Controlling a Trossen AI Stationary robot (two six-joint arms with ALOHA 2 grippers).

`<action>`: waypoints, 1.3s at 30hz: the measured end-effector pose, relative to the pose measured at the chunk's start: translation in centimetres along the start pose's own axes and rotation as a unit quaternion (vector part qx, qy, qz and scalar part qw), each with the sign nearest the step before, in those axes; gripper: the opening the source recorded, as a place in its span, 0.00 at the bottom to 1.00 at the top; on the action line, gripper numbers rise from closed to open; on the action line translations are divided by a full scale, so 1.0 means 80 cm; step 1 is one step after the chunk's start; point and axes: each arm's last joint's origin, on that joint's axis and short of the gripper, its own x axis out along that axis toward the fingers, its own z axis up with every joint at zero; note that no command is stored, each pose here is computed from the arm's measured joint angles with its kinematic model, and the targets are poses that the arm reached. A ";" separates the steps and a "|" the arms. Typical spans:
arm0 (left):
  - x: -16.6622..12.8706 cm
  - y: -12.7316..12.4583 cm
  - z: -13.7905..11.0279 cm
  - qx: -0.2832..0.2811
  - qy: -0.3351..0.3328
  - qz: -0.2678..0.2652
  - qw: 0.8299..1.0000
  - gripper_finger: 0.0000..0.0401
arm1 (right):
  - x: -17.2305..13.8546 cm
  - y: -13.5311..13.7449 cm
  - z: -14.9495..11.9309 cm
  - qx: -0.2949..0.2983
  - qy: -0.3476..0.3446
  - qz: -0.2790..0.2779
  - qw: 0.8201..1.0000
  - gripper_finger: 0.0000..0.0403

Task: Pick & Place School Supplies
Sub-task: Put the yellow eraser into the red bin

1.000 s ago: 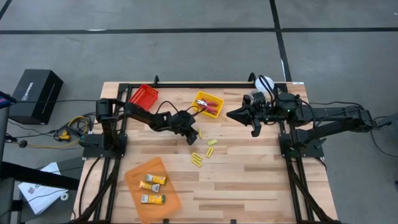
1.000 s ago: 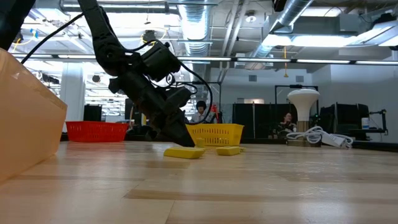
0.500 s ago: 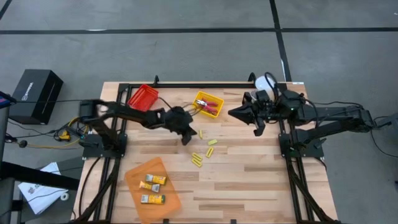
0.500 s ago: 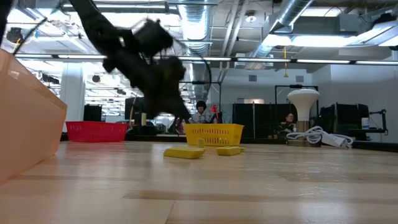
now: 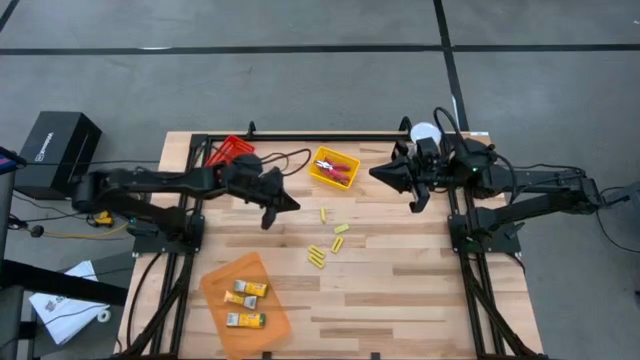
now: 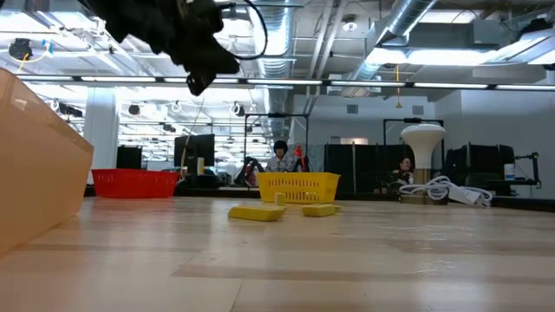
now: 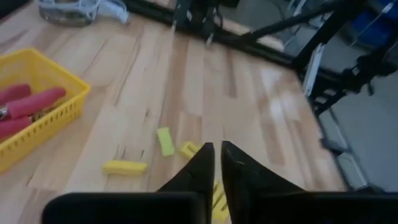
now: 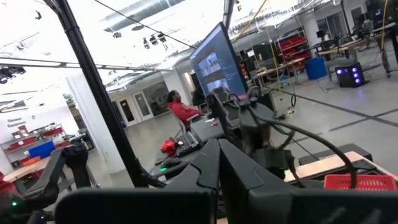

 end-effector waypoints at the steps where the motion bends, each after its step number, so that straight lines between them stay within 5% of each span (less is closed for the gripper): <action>1: -0.003 -0.002 0.002 0.000 -0.007 -0.003 1.000 0.08 | 0.000 0.000 0.000 0.000 -0.002 0.000 1.000 0.00; 11: -0.013 -0.006 0.011 -0.003 -0.041 -0.007 0.999 0.27 | 0.000 0.002 0.008 -0.002 -0.037 0.000 0.999 0.00; 16: -0.013 -0.004 0.016 0.001 -0.067 0.031 0.997 0.32 | 0.000 0.001 0.008 -0.001 -0.042 -0.012 0.999 0.00; 31: -0.014 -0.003 0.018 0.004 -0.077 0.045 0.996 0.29 | 0.030 -0.012 -0.010 0.026 -0.046 -0.014 0.999 0.00; 39: 0.006 0.000 0.006 0.027 -0.017 -0.026 0.999 0.29 | 0.037 -0.024 -0.011 0.022 -0.047 0.000 0.999 0.00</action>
